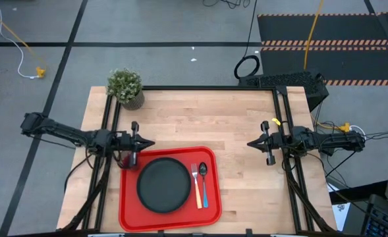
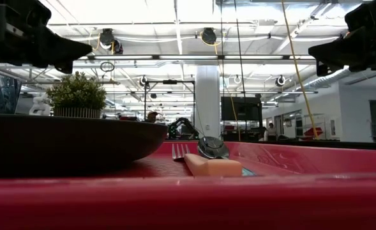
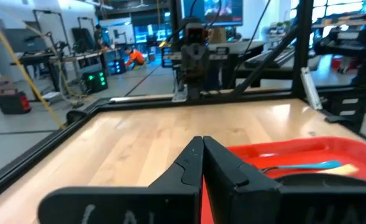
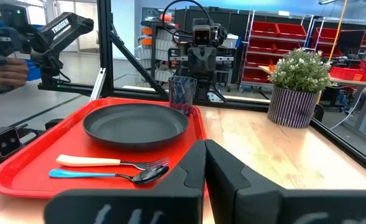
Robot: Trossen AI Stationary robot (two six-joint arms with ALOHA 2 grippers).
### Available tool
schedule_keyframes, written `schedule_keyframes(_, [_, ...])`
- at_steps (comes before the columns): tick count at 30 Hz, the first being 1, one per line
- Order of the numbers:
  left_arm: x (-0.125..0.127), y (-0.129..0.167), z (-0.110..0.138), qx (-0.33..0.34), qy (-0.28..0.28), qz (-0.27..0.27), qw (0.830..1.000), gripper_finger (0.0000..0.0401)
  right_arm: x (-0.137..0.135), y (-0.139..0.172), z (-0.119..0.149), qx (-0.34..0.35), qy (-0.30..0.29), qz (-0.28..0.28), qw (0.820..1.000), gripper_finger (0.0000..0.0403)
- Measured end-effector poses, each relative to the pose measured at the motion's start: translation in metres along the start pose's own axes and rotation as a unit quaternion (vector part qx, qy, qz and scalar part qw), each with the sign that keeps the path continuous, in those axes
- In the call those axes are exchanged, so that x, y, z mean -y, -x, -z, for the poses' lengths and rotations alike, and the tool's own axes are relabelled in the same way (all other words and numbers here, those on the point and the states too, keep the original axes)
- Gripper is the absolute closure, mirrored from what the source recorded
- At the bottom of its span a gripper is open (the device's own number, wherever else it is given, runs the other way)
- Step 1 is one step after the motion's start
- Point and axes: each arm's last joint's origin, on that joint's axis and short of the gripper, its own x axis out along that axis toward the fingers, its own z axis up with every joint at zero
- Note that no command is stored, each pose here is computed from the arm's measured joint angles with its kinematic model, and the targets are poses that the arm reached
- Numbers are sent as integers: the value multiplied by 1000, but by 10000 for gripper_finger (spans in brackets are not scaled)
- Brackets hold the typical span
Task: Pick and place plate/cup/fork/spoon on tray
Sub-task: Return to Home Position
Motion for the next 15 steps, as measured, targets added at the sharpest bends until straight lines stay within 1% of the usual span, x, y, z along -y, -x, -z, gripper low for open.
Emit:
schedule_keyframes(3, [-2, 0, 3, -14, -1, -9, 1000, 397, 0, 0, 0, 0, 0, 0, 1000, 403])
schedule_keyframes(6, [-4, -1, 4, -20, 0, -17, 1000, 394, 0, 0, 0, 0, 0, 0, 1000, 403])
schedule_keyframes(11, [-7, 0, 3, -15, 1, -25, 1000, 389, 0, 0, 0, 0, 0, 0, 1000, 403])
schedule_keyframes(15, [-8, 3, 0, 0, 1, -29, 1000, 397, 0, 0, 0, 0, 0, 0, 1000, 403])
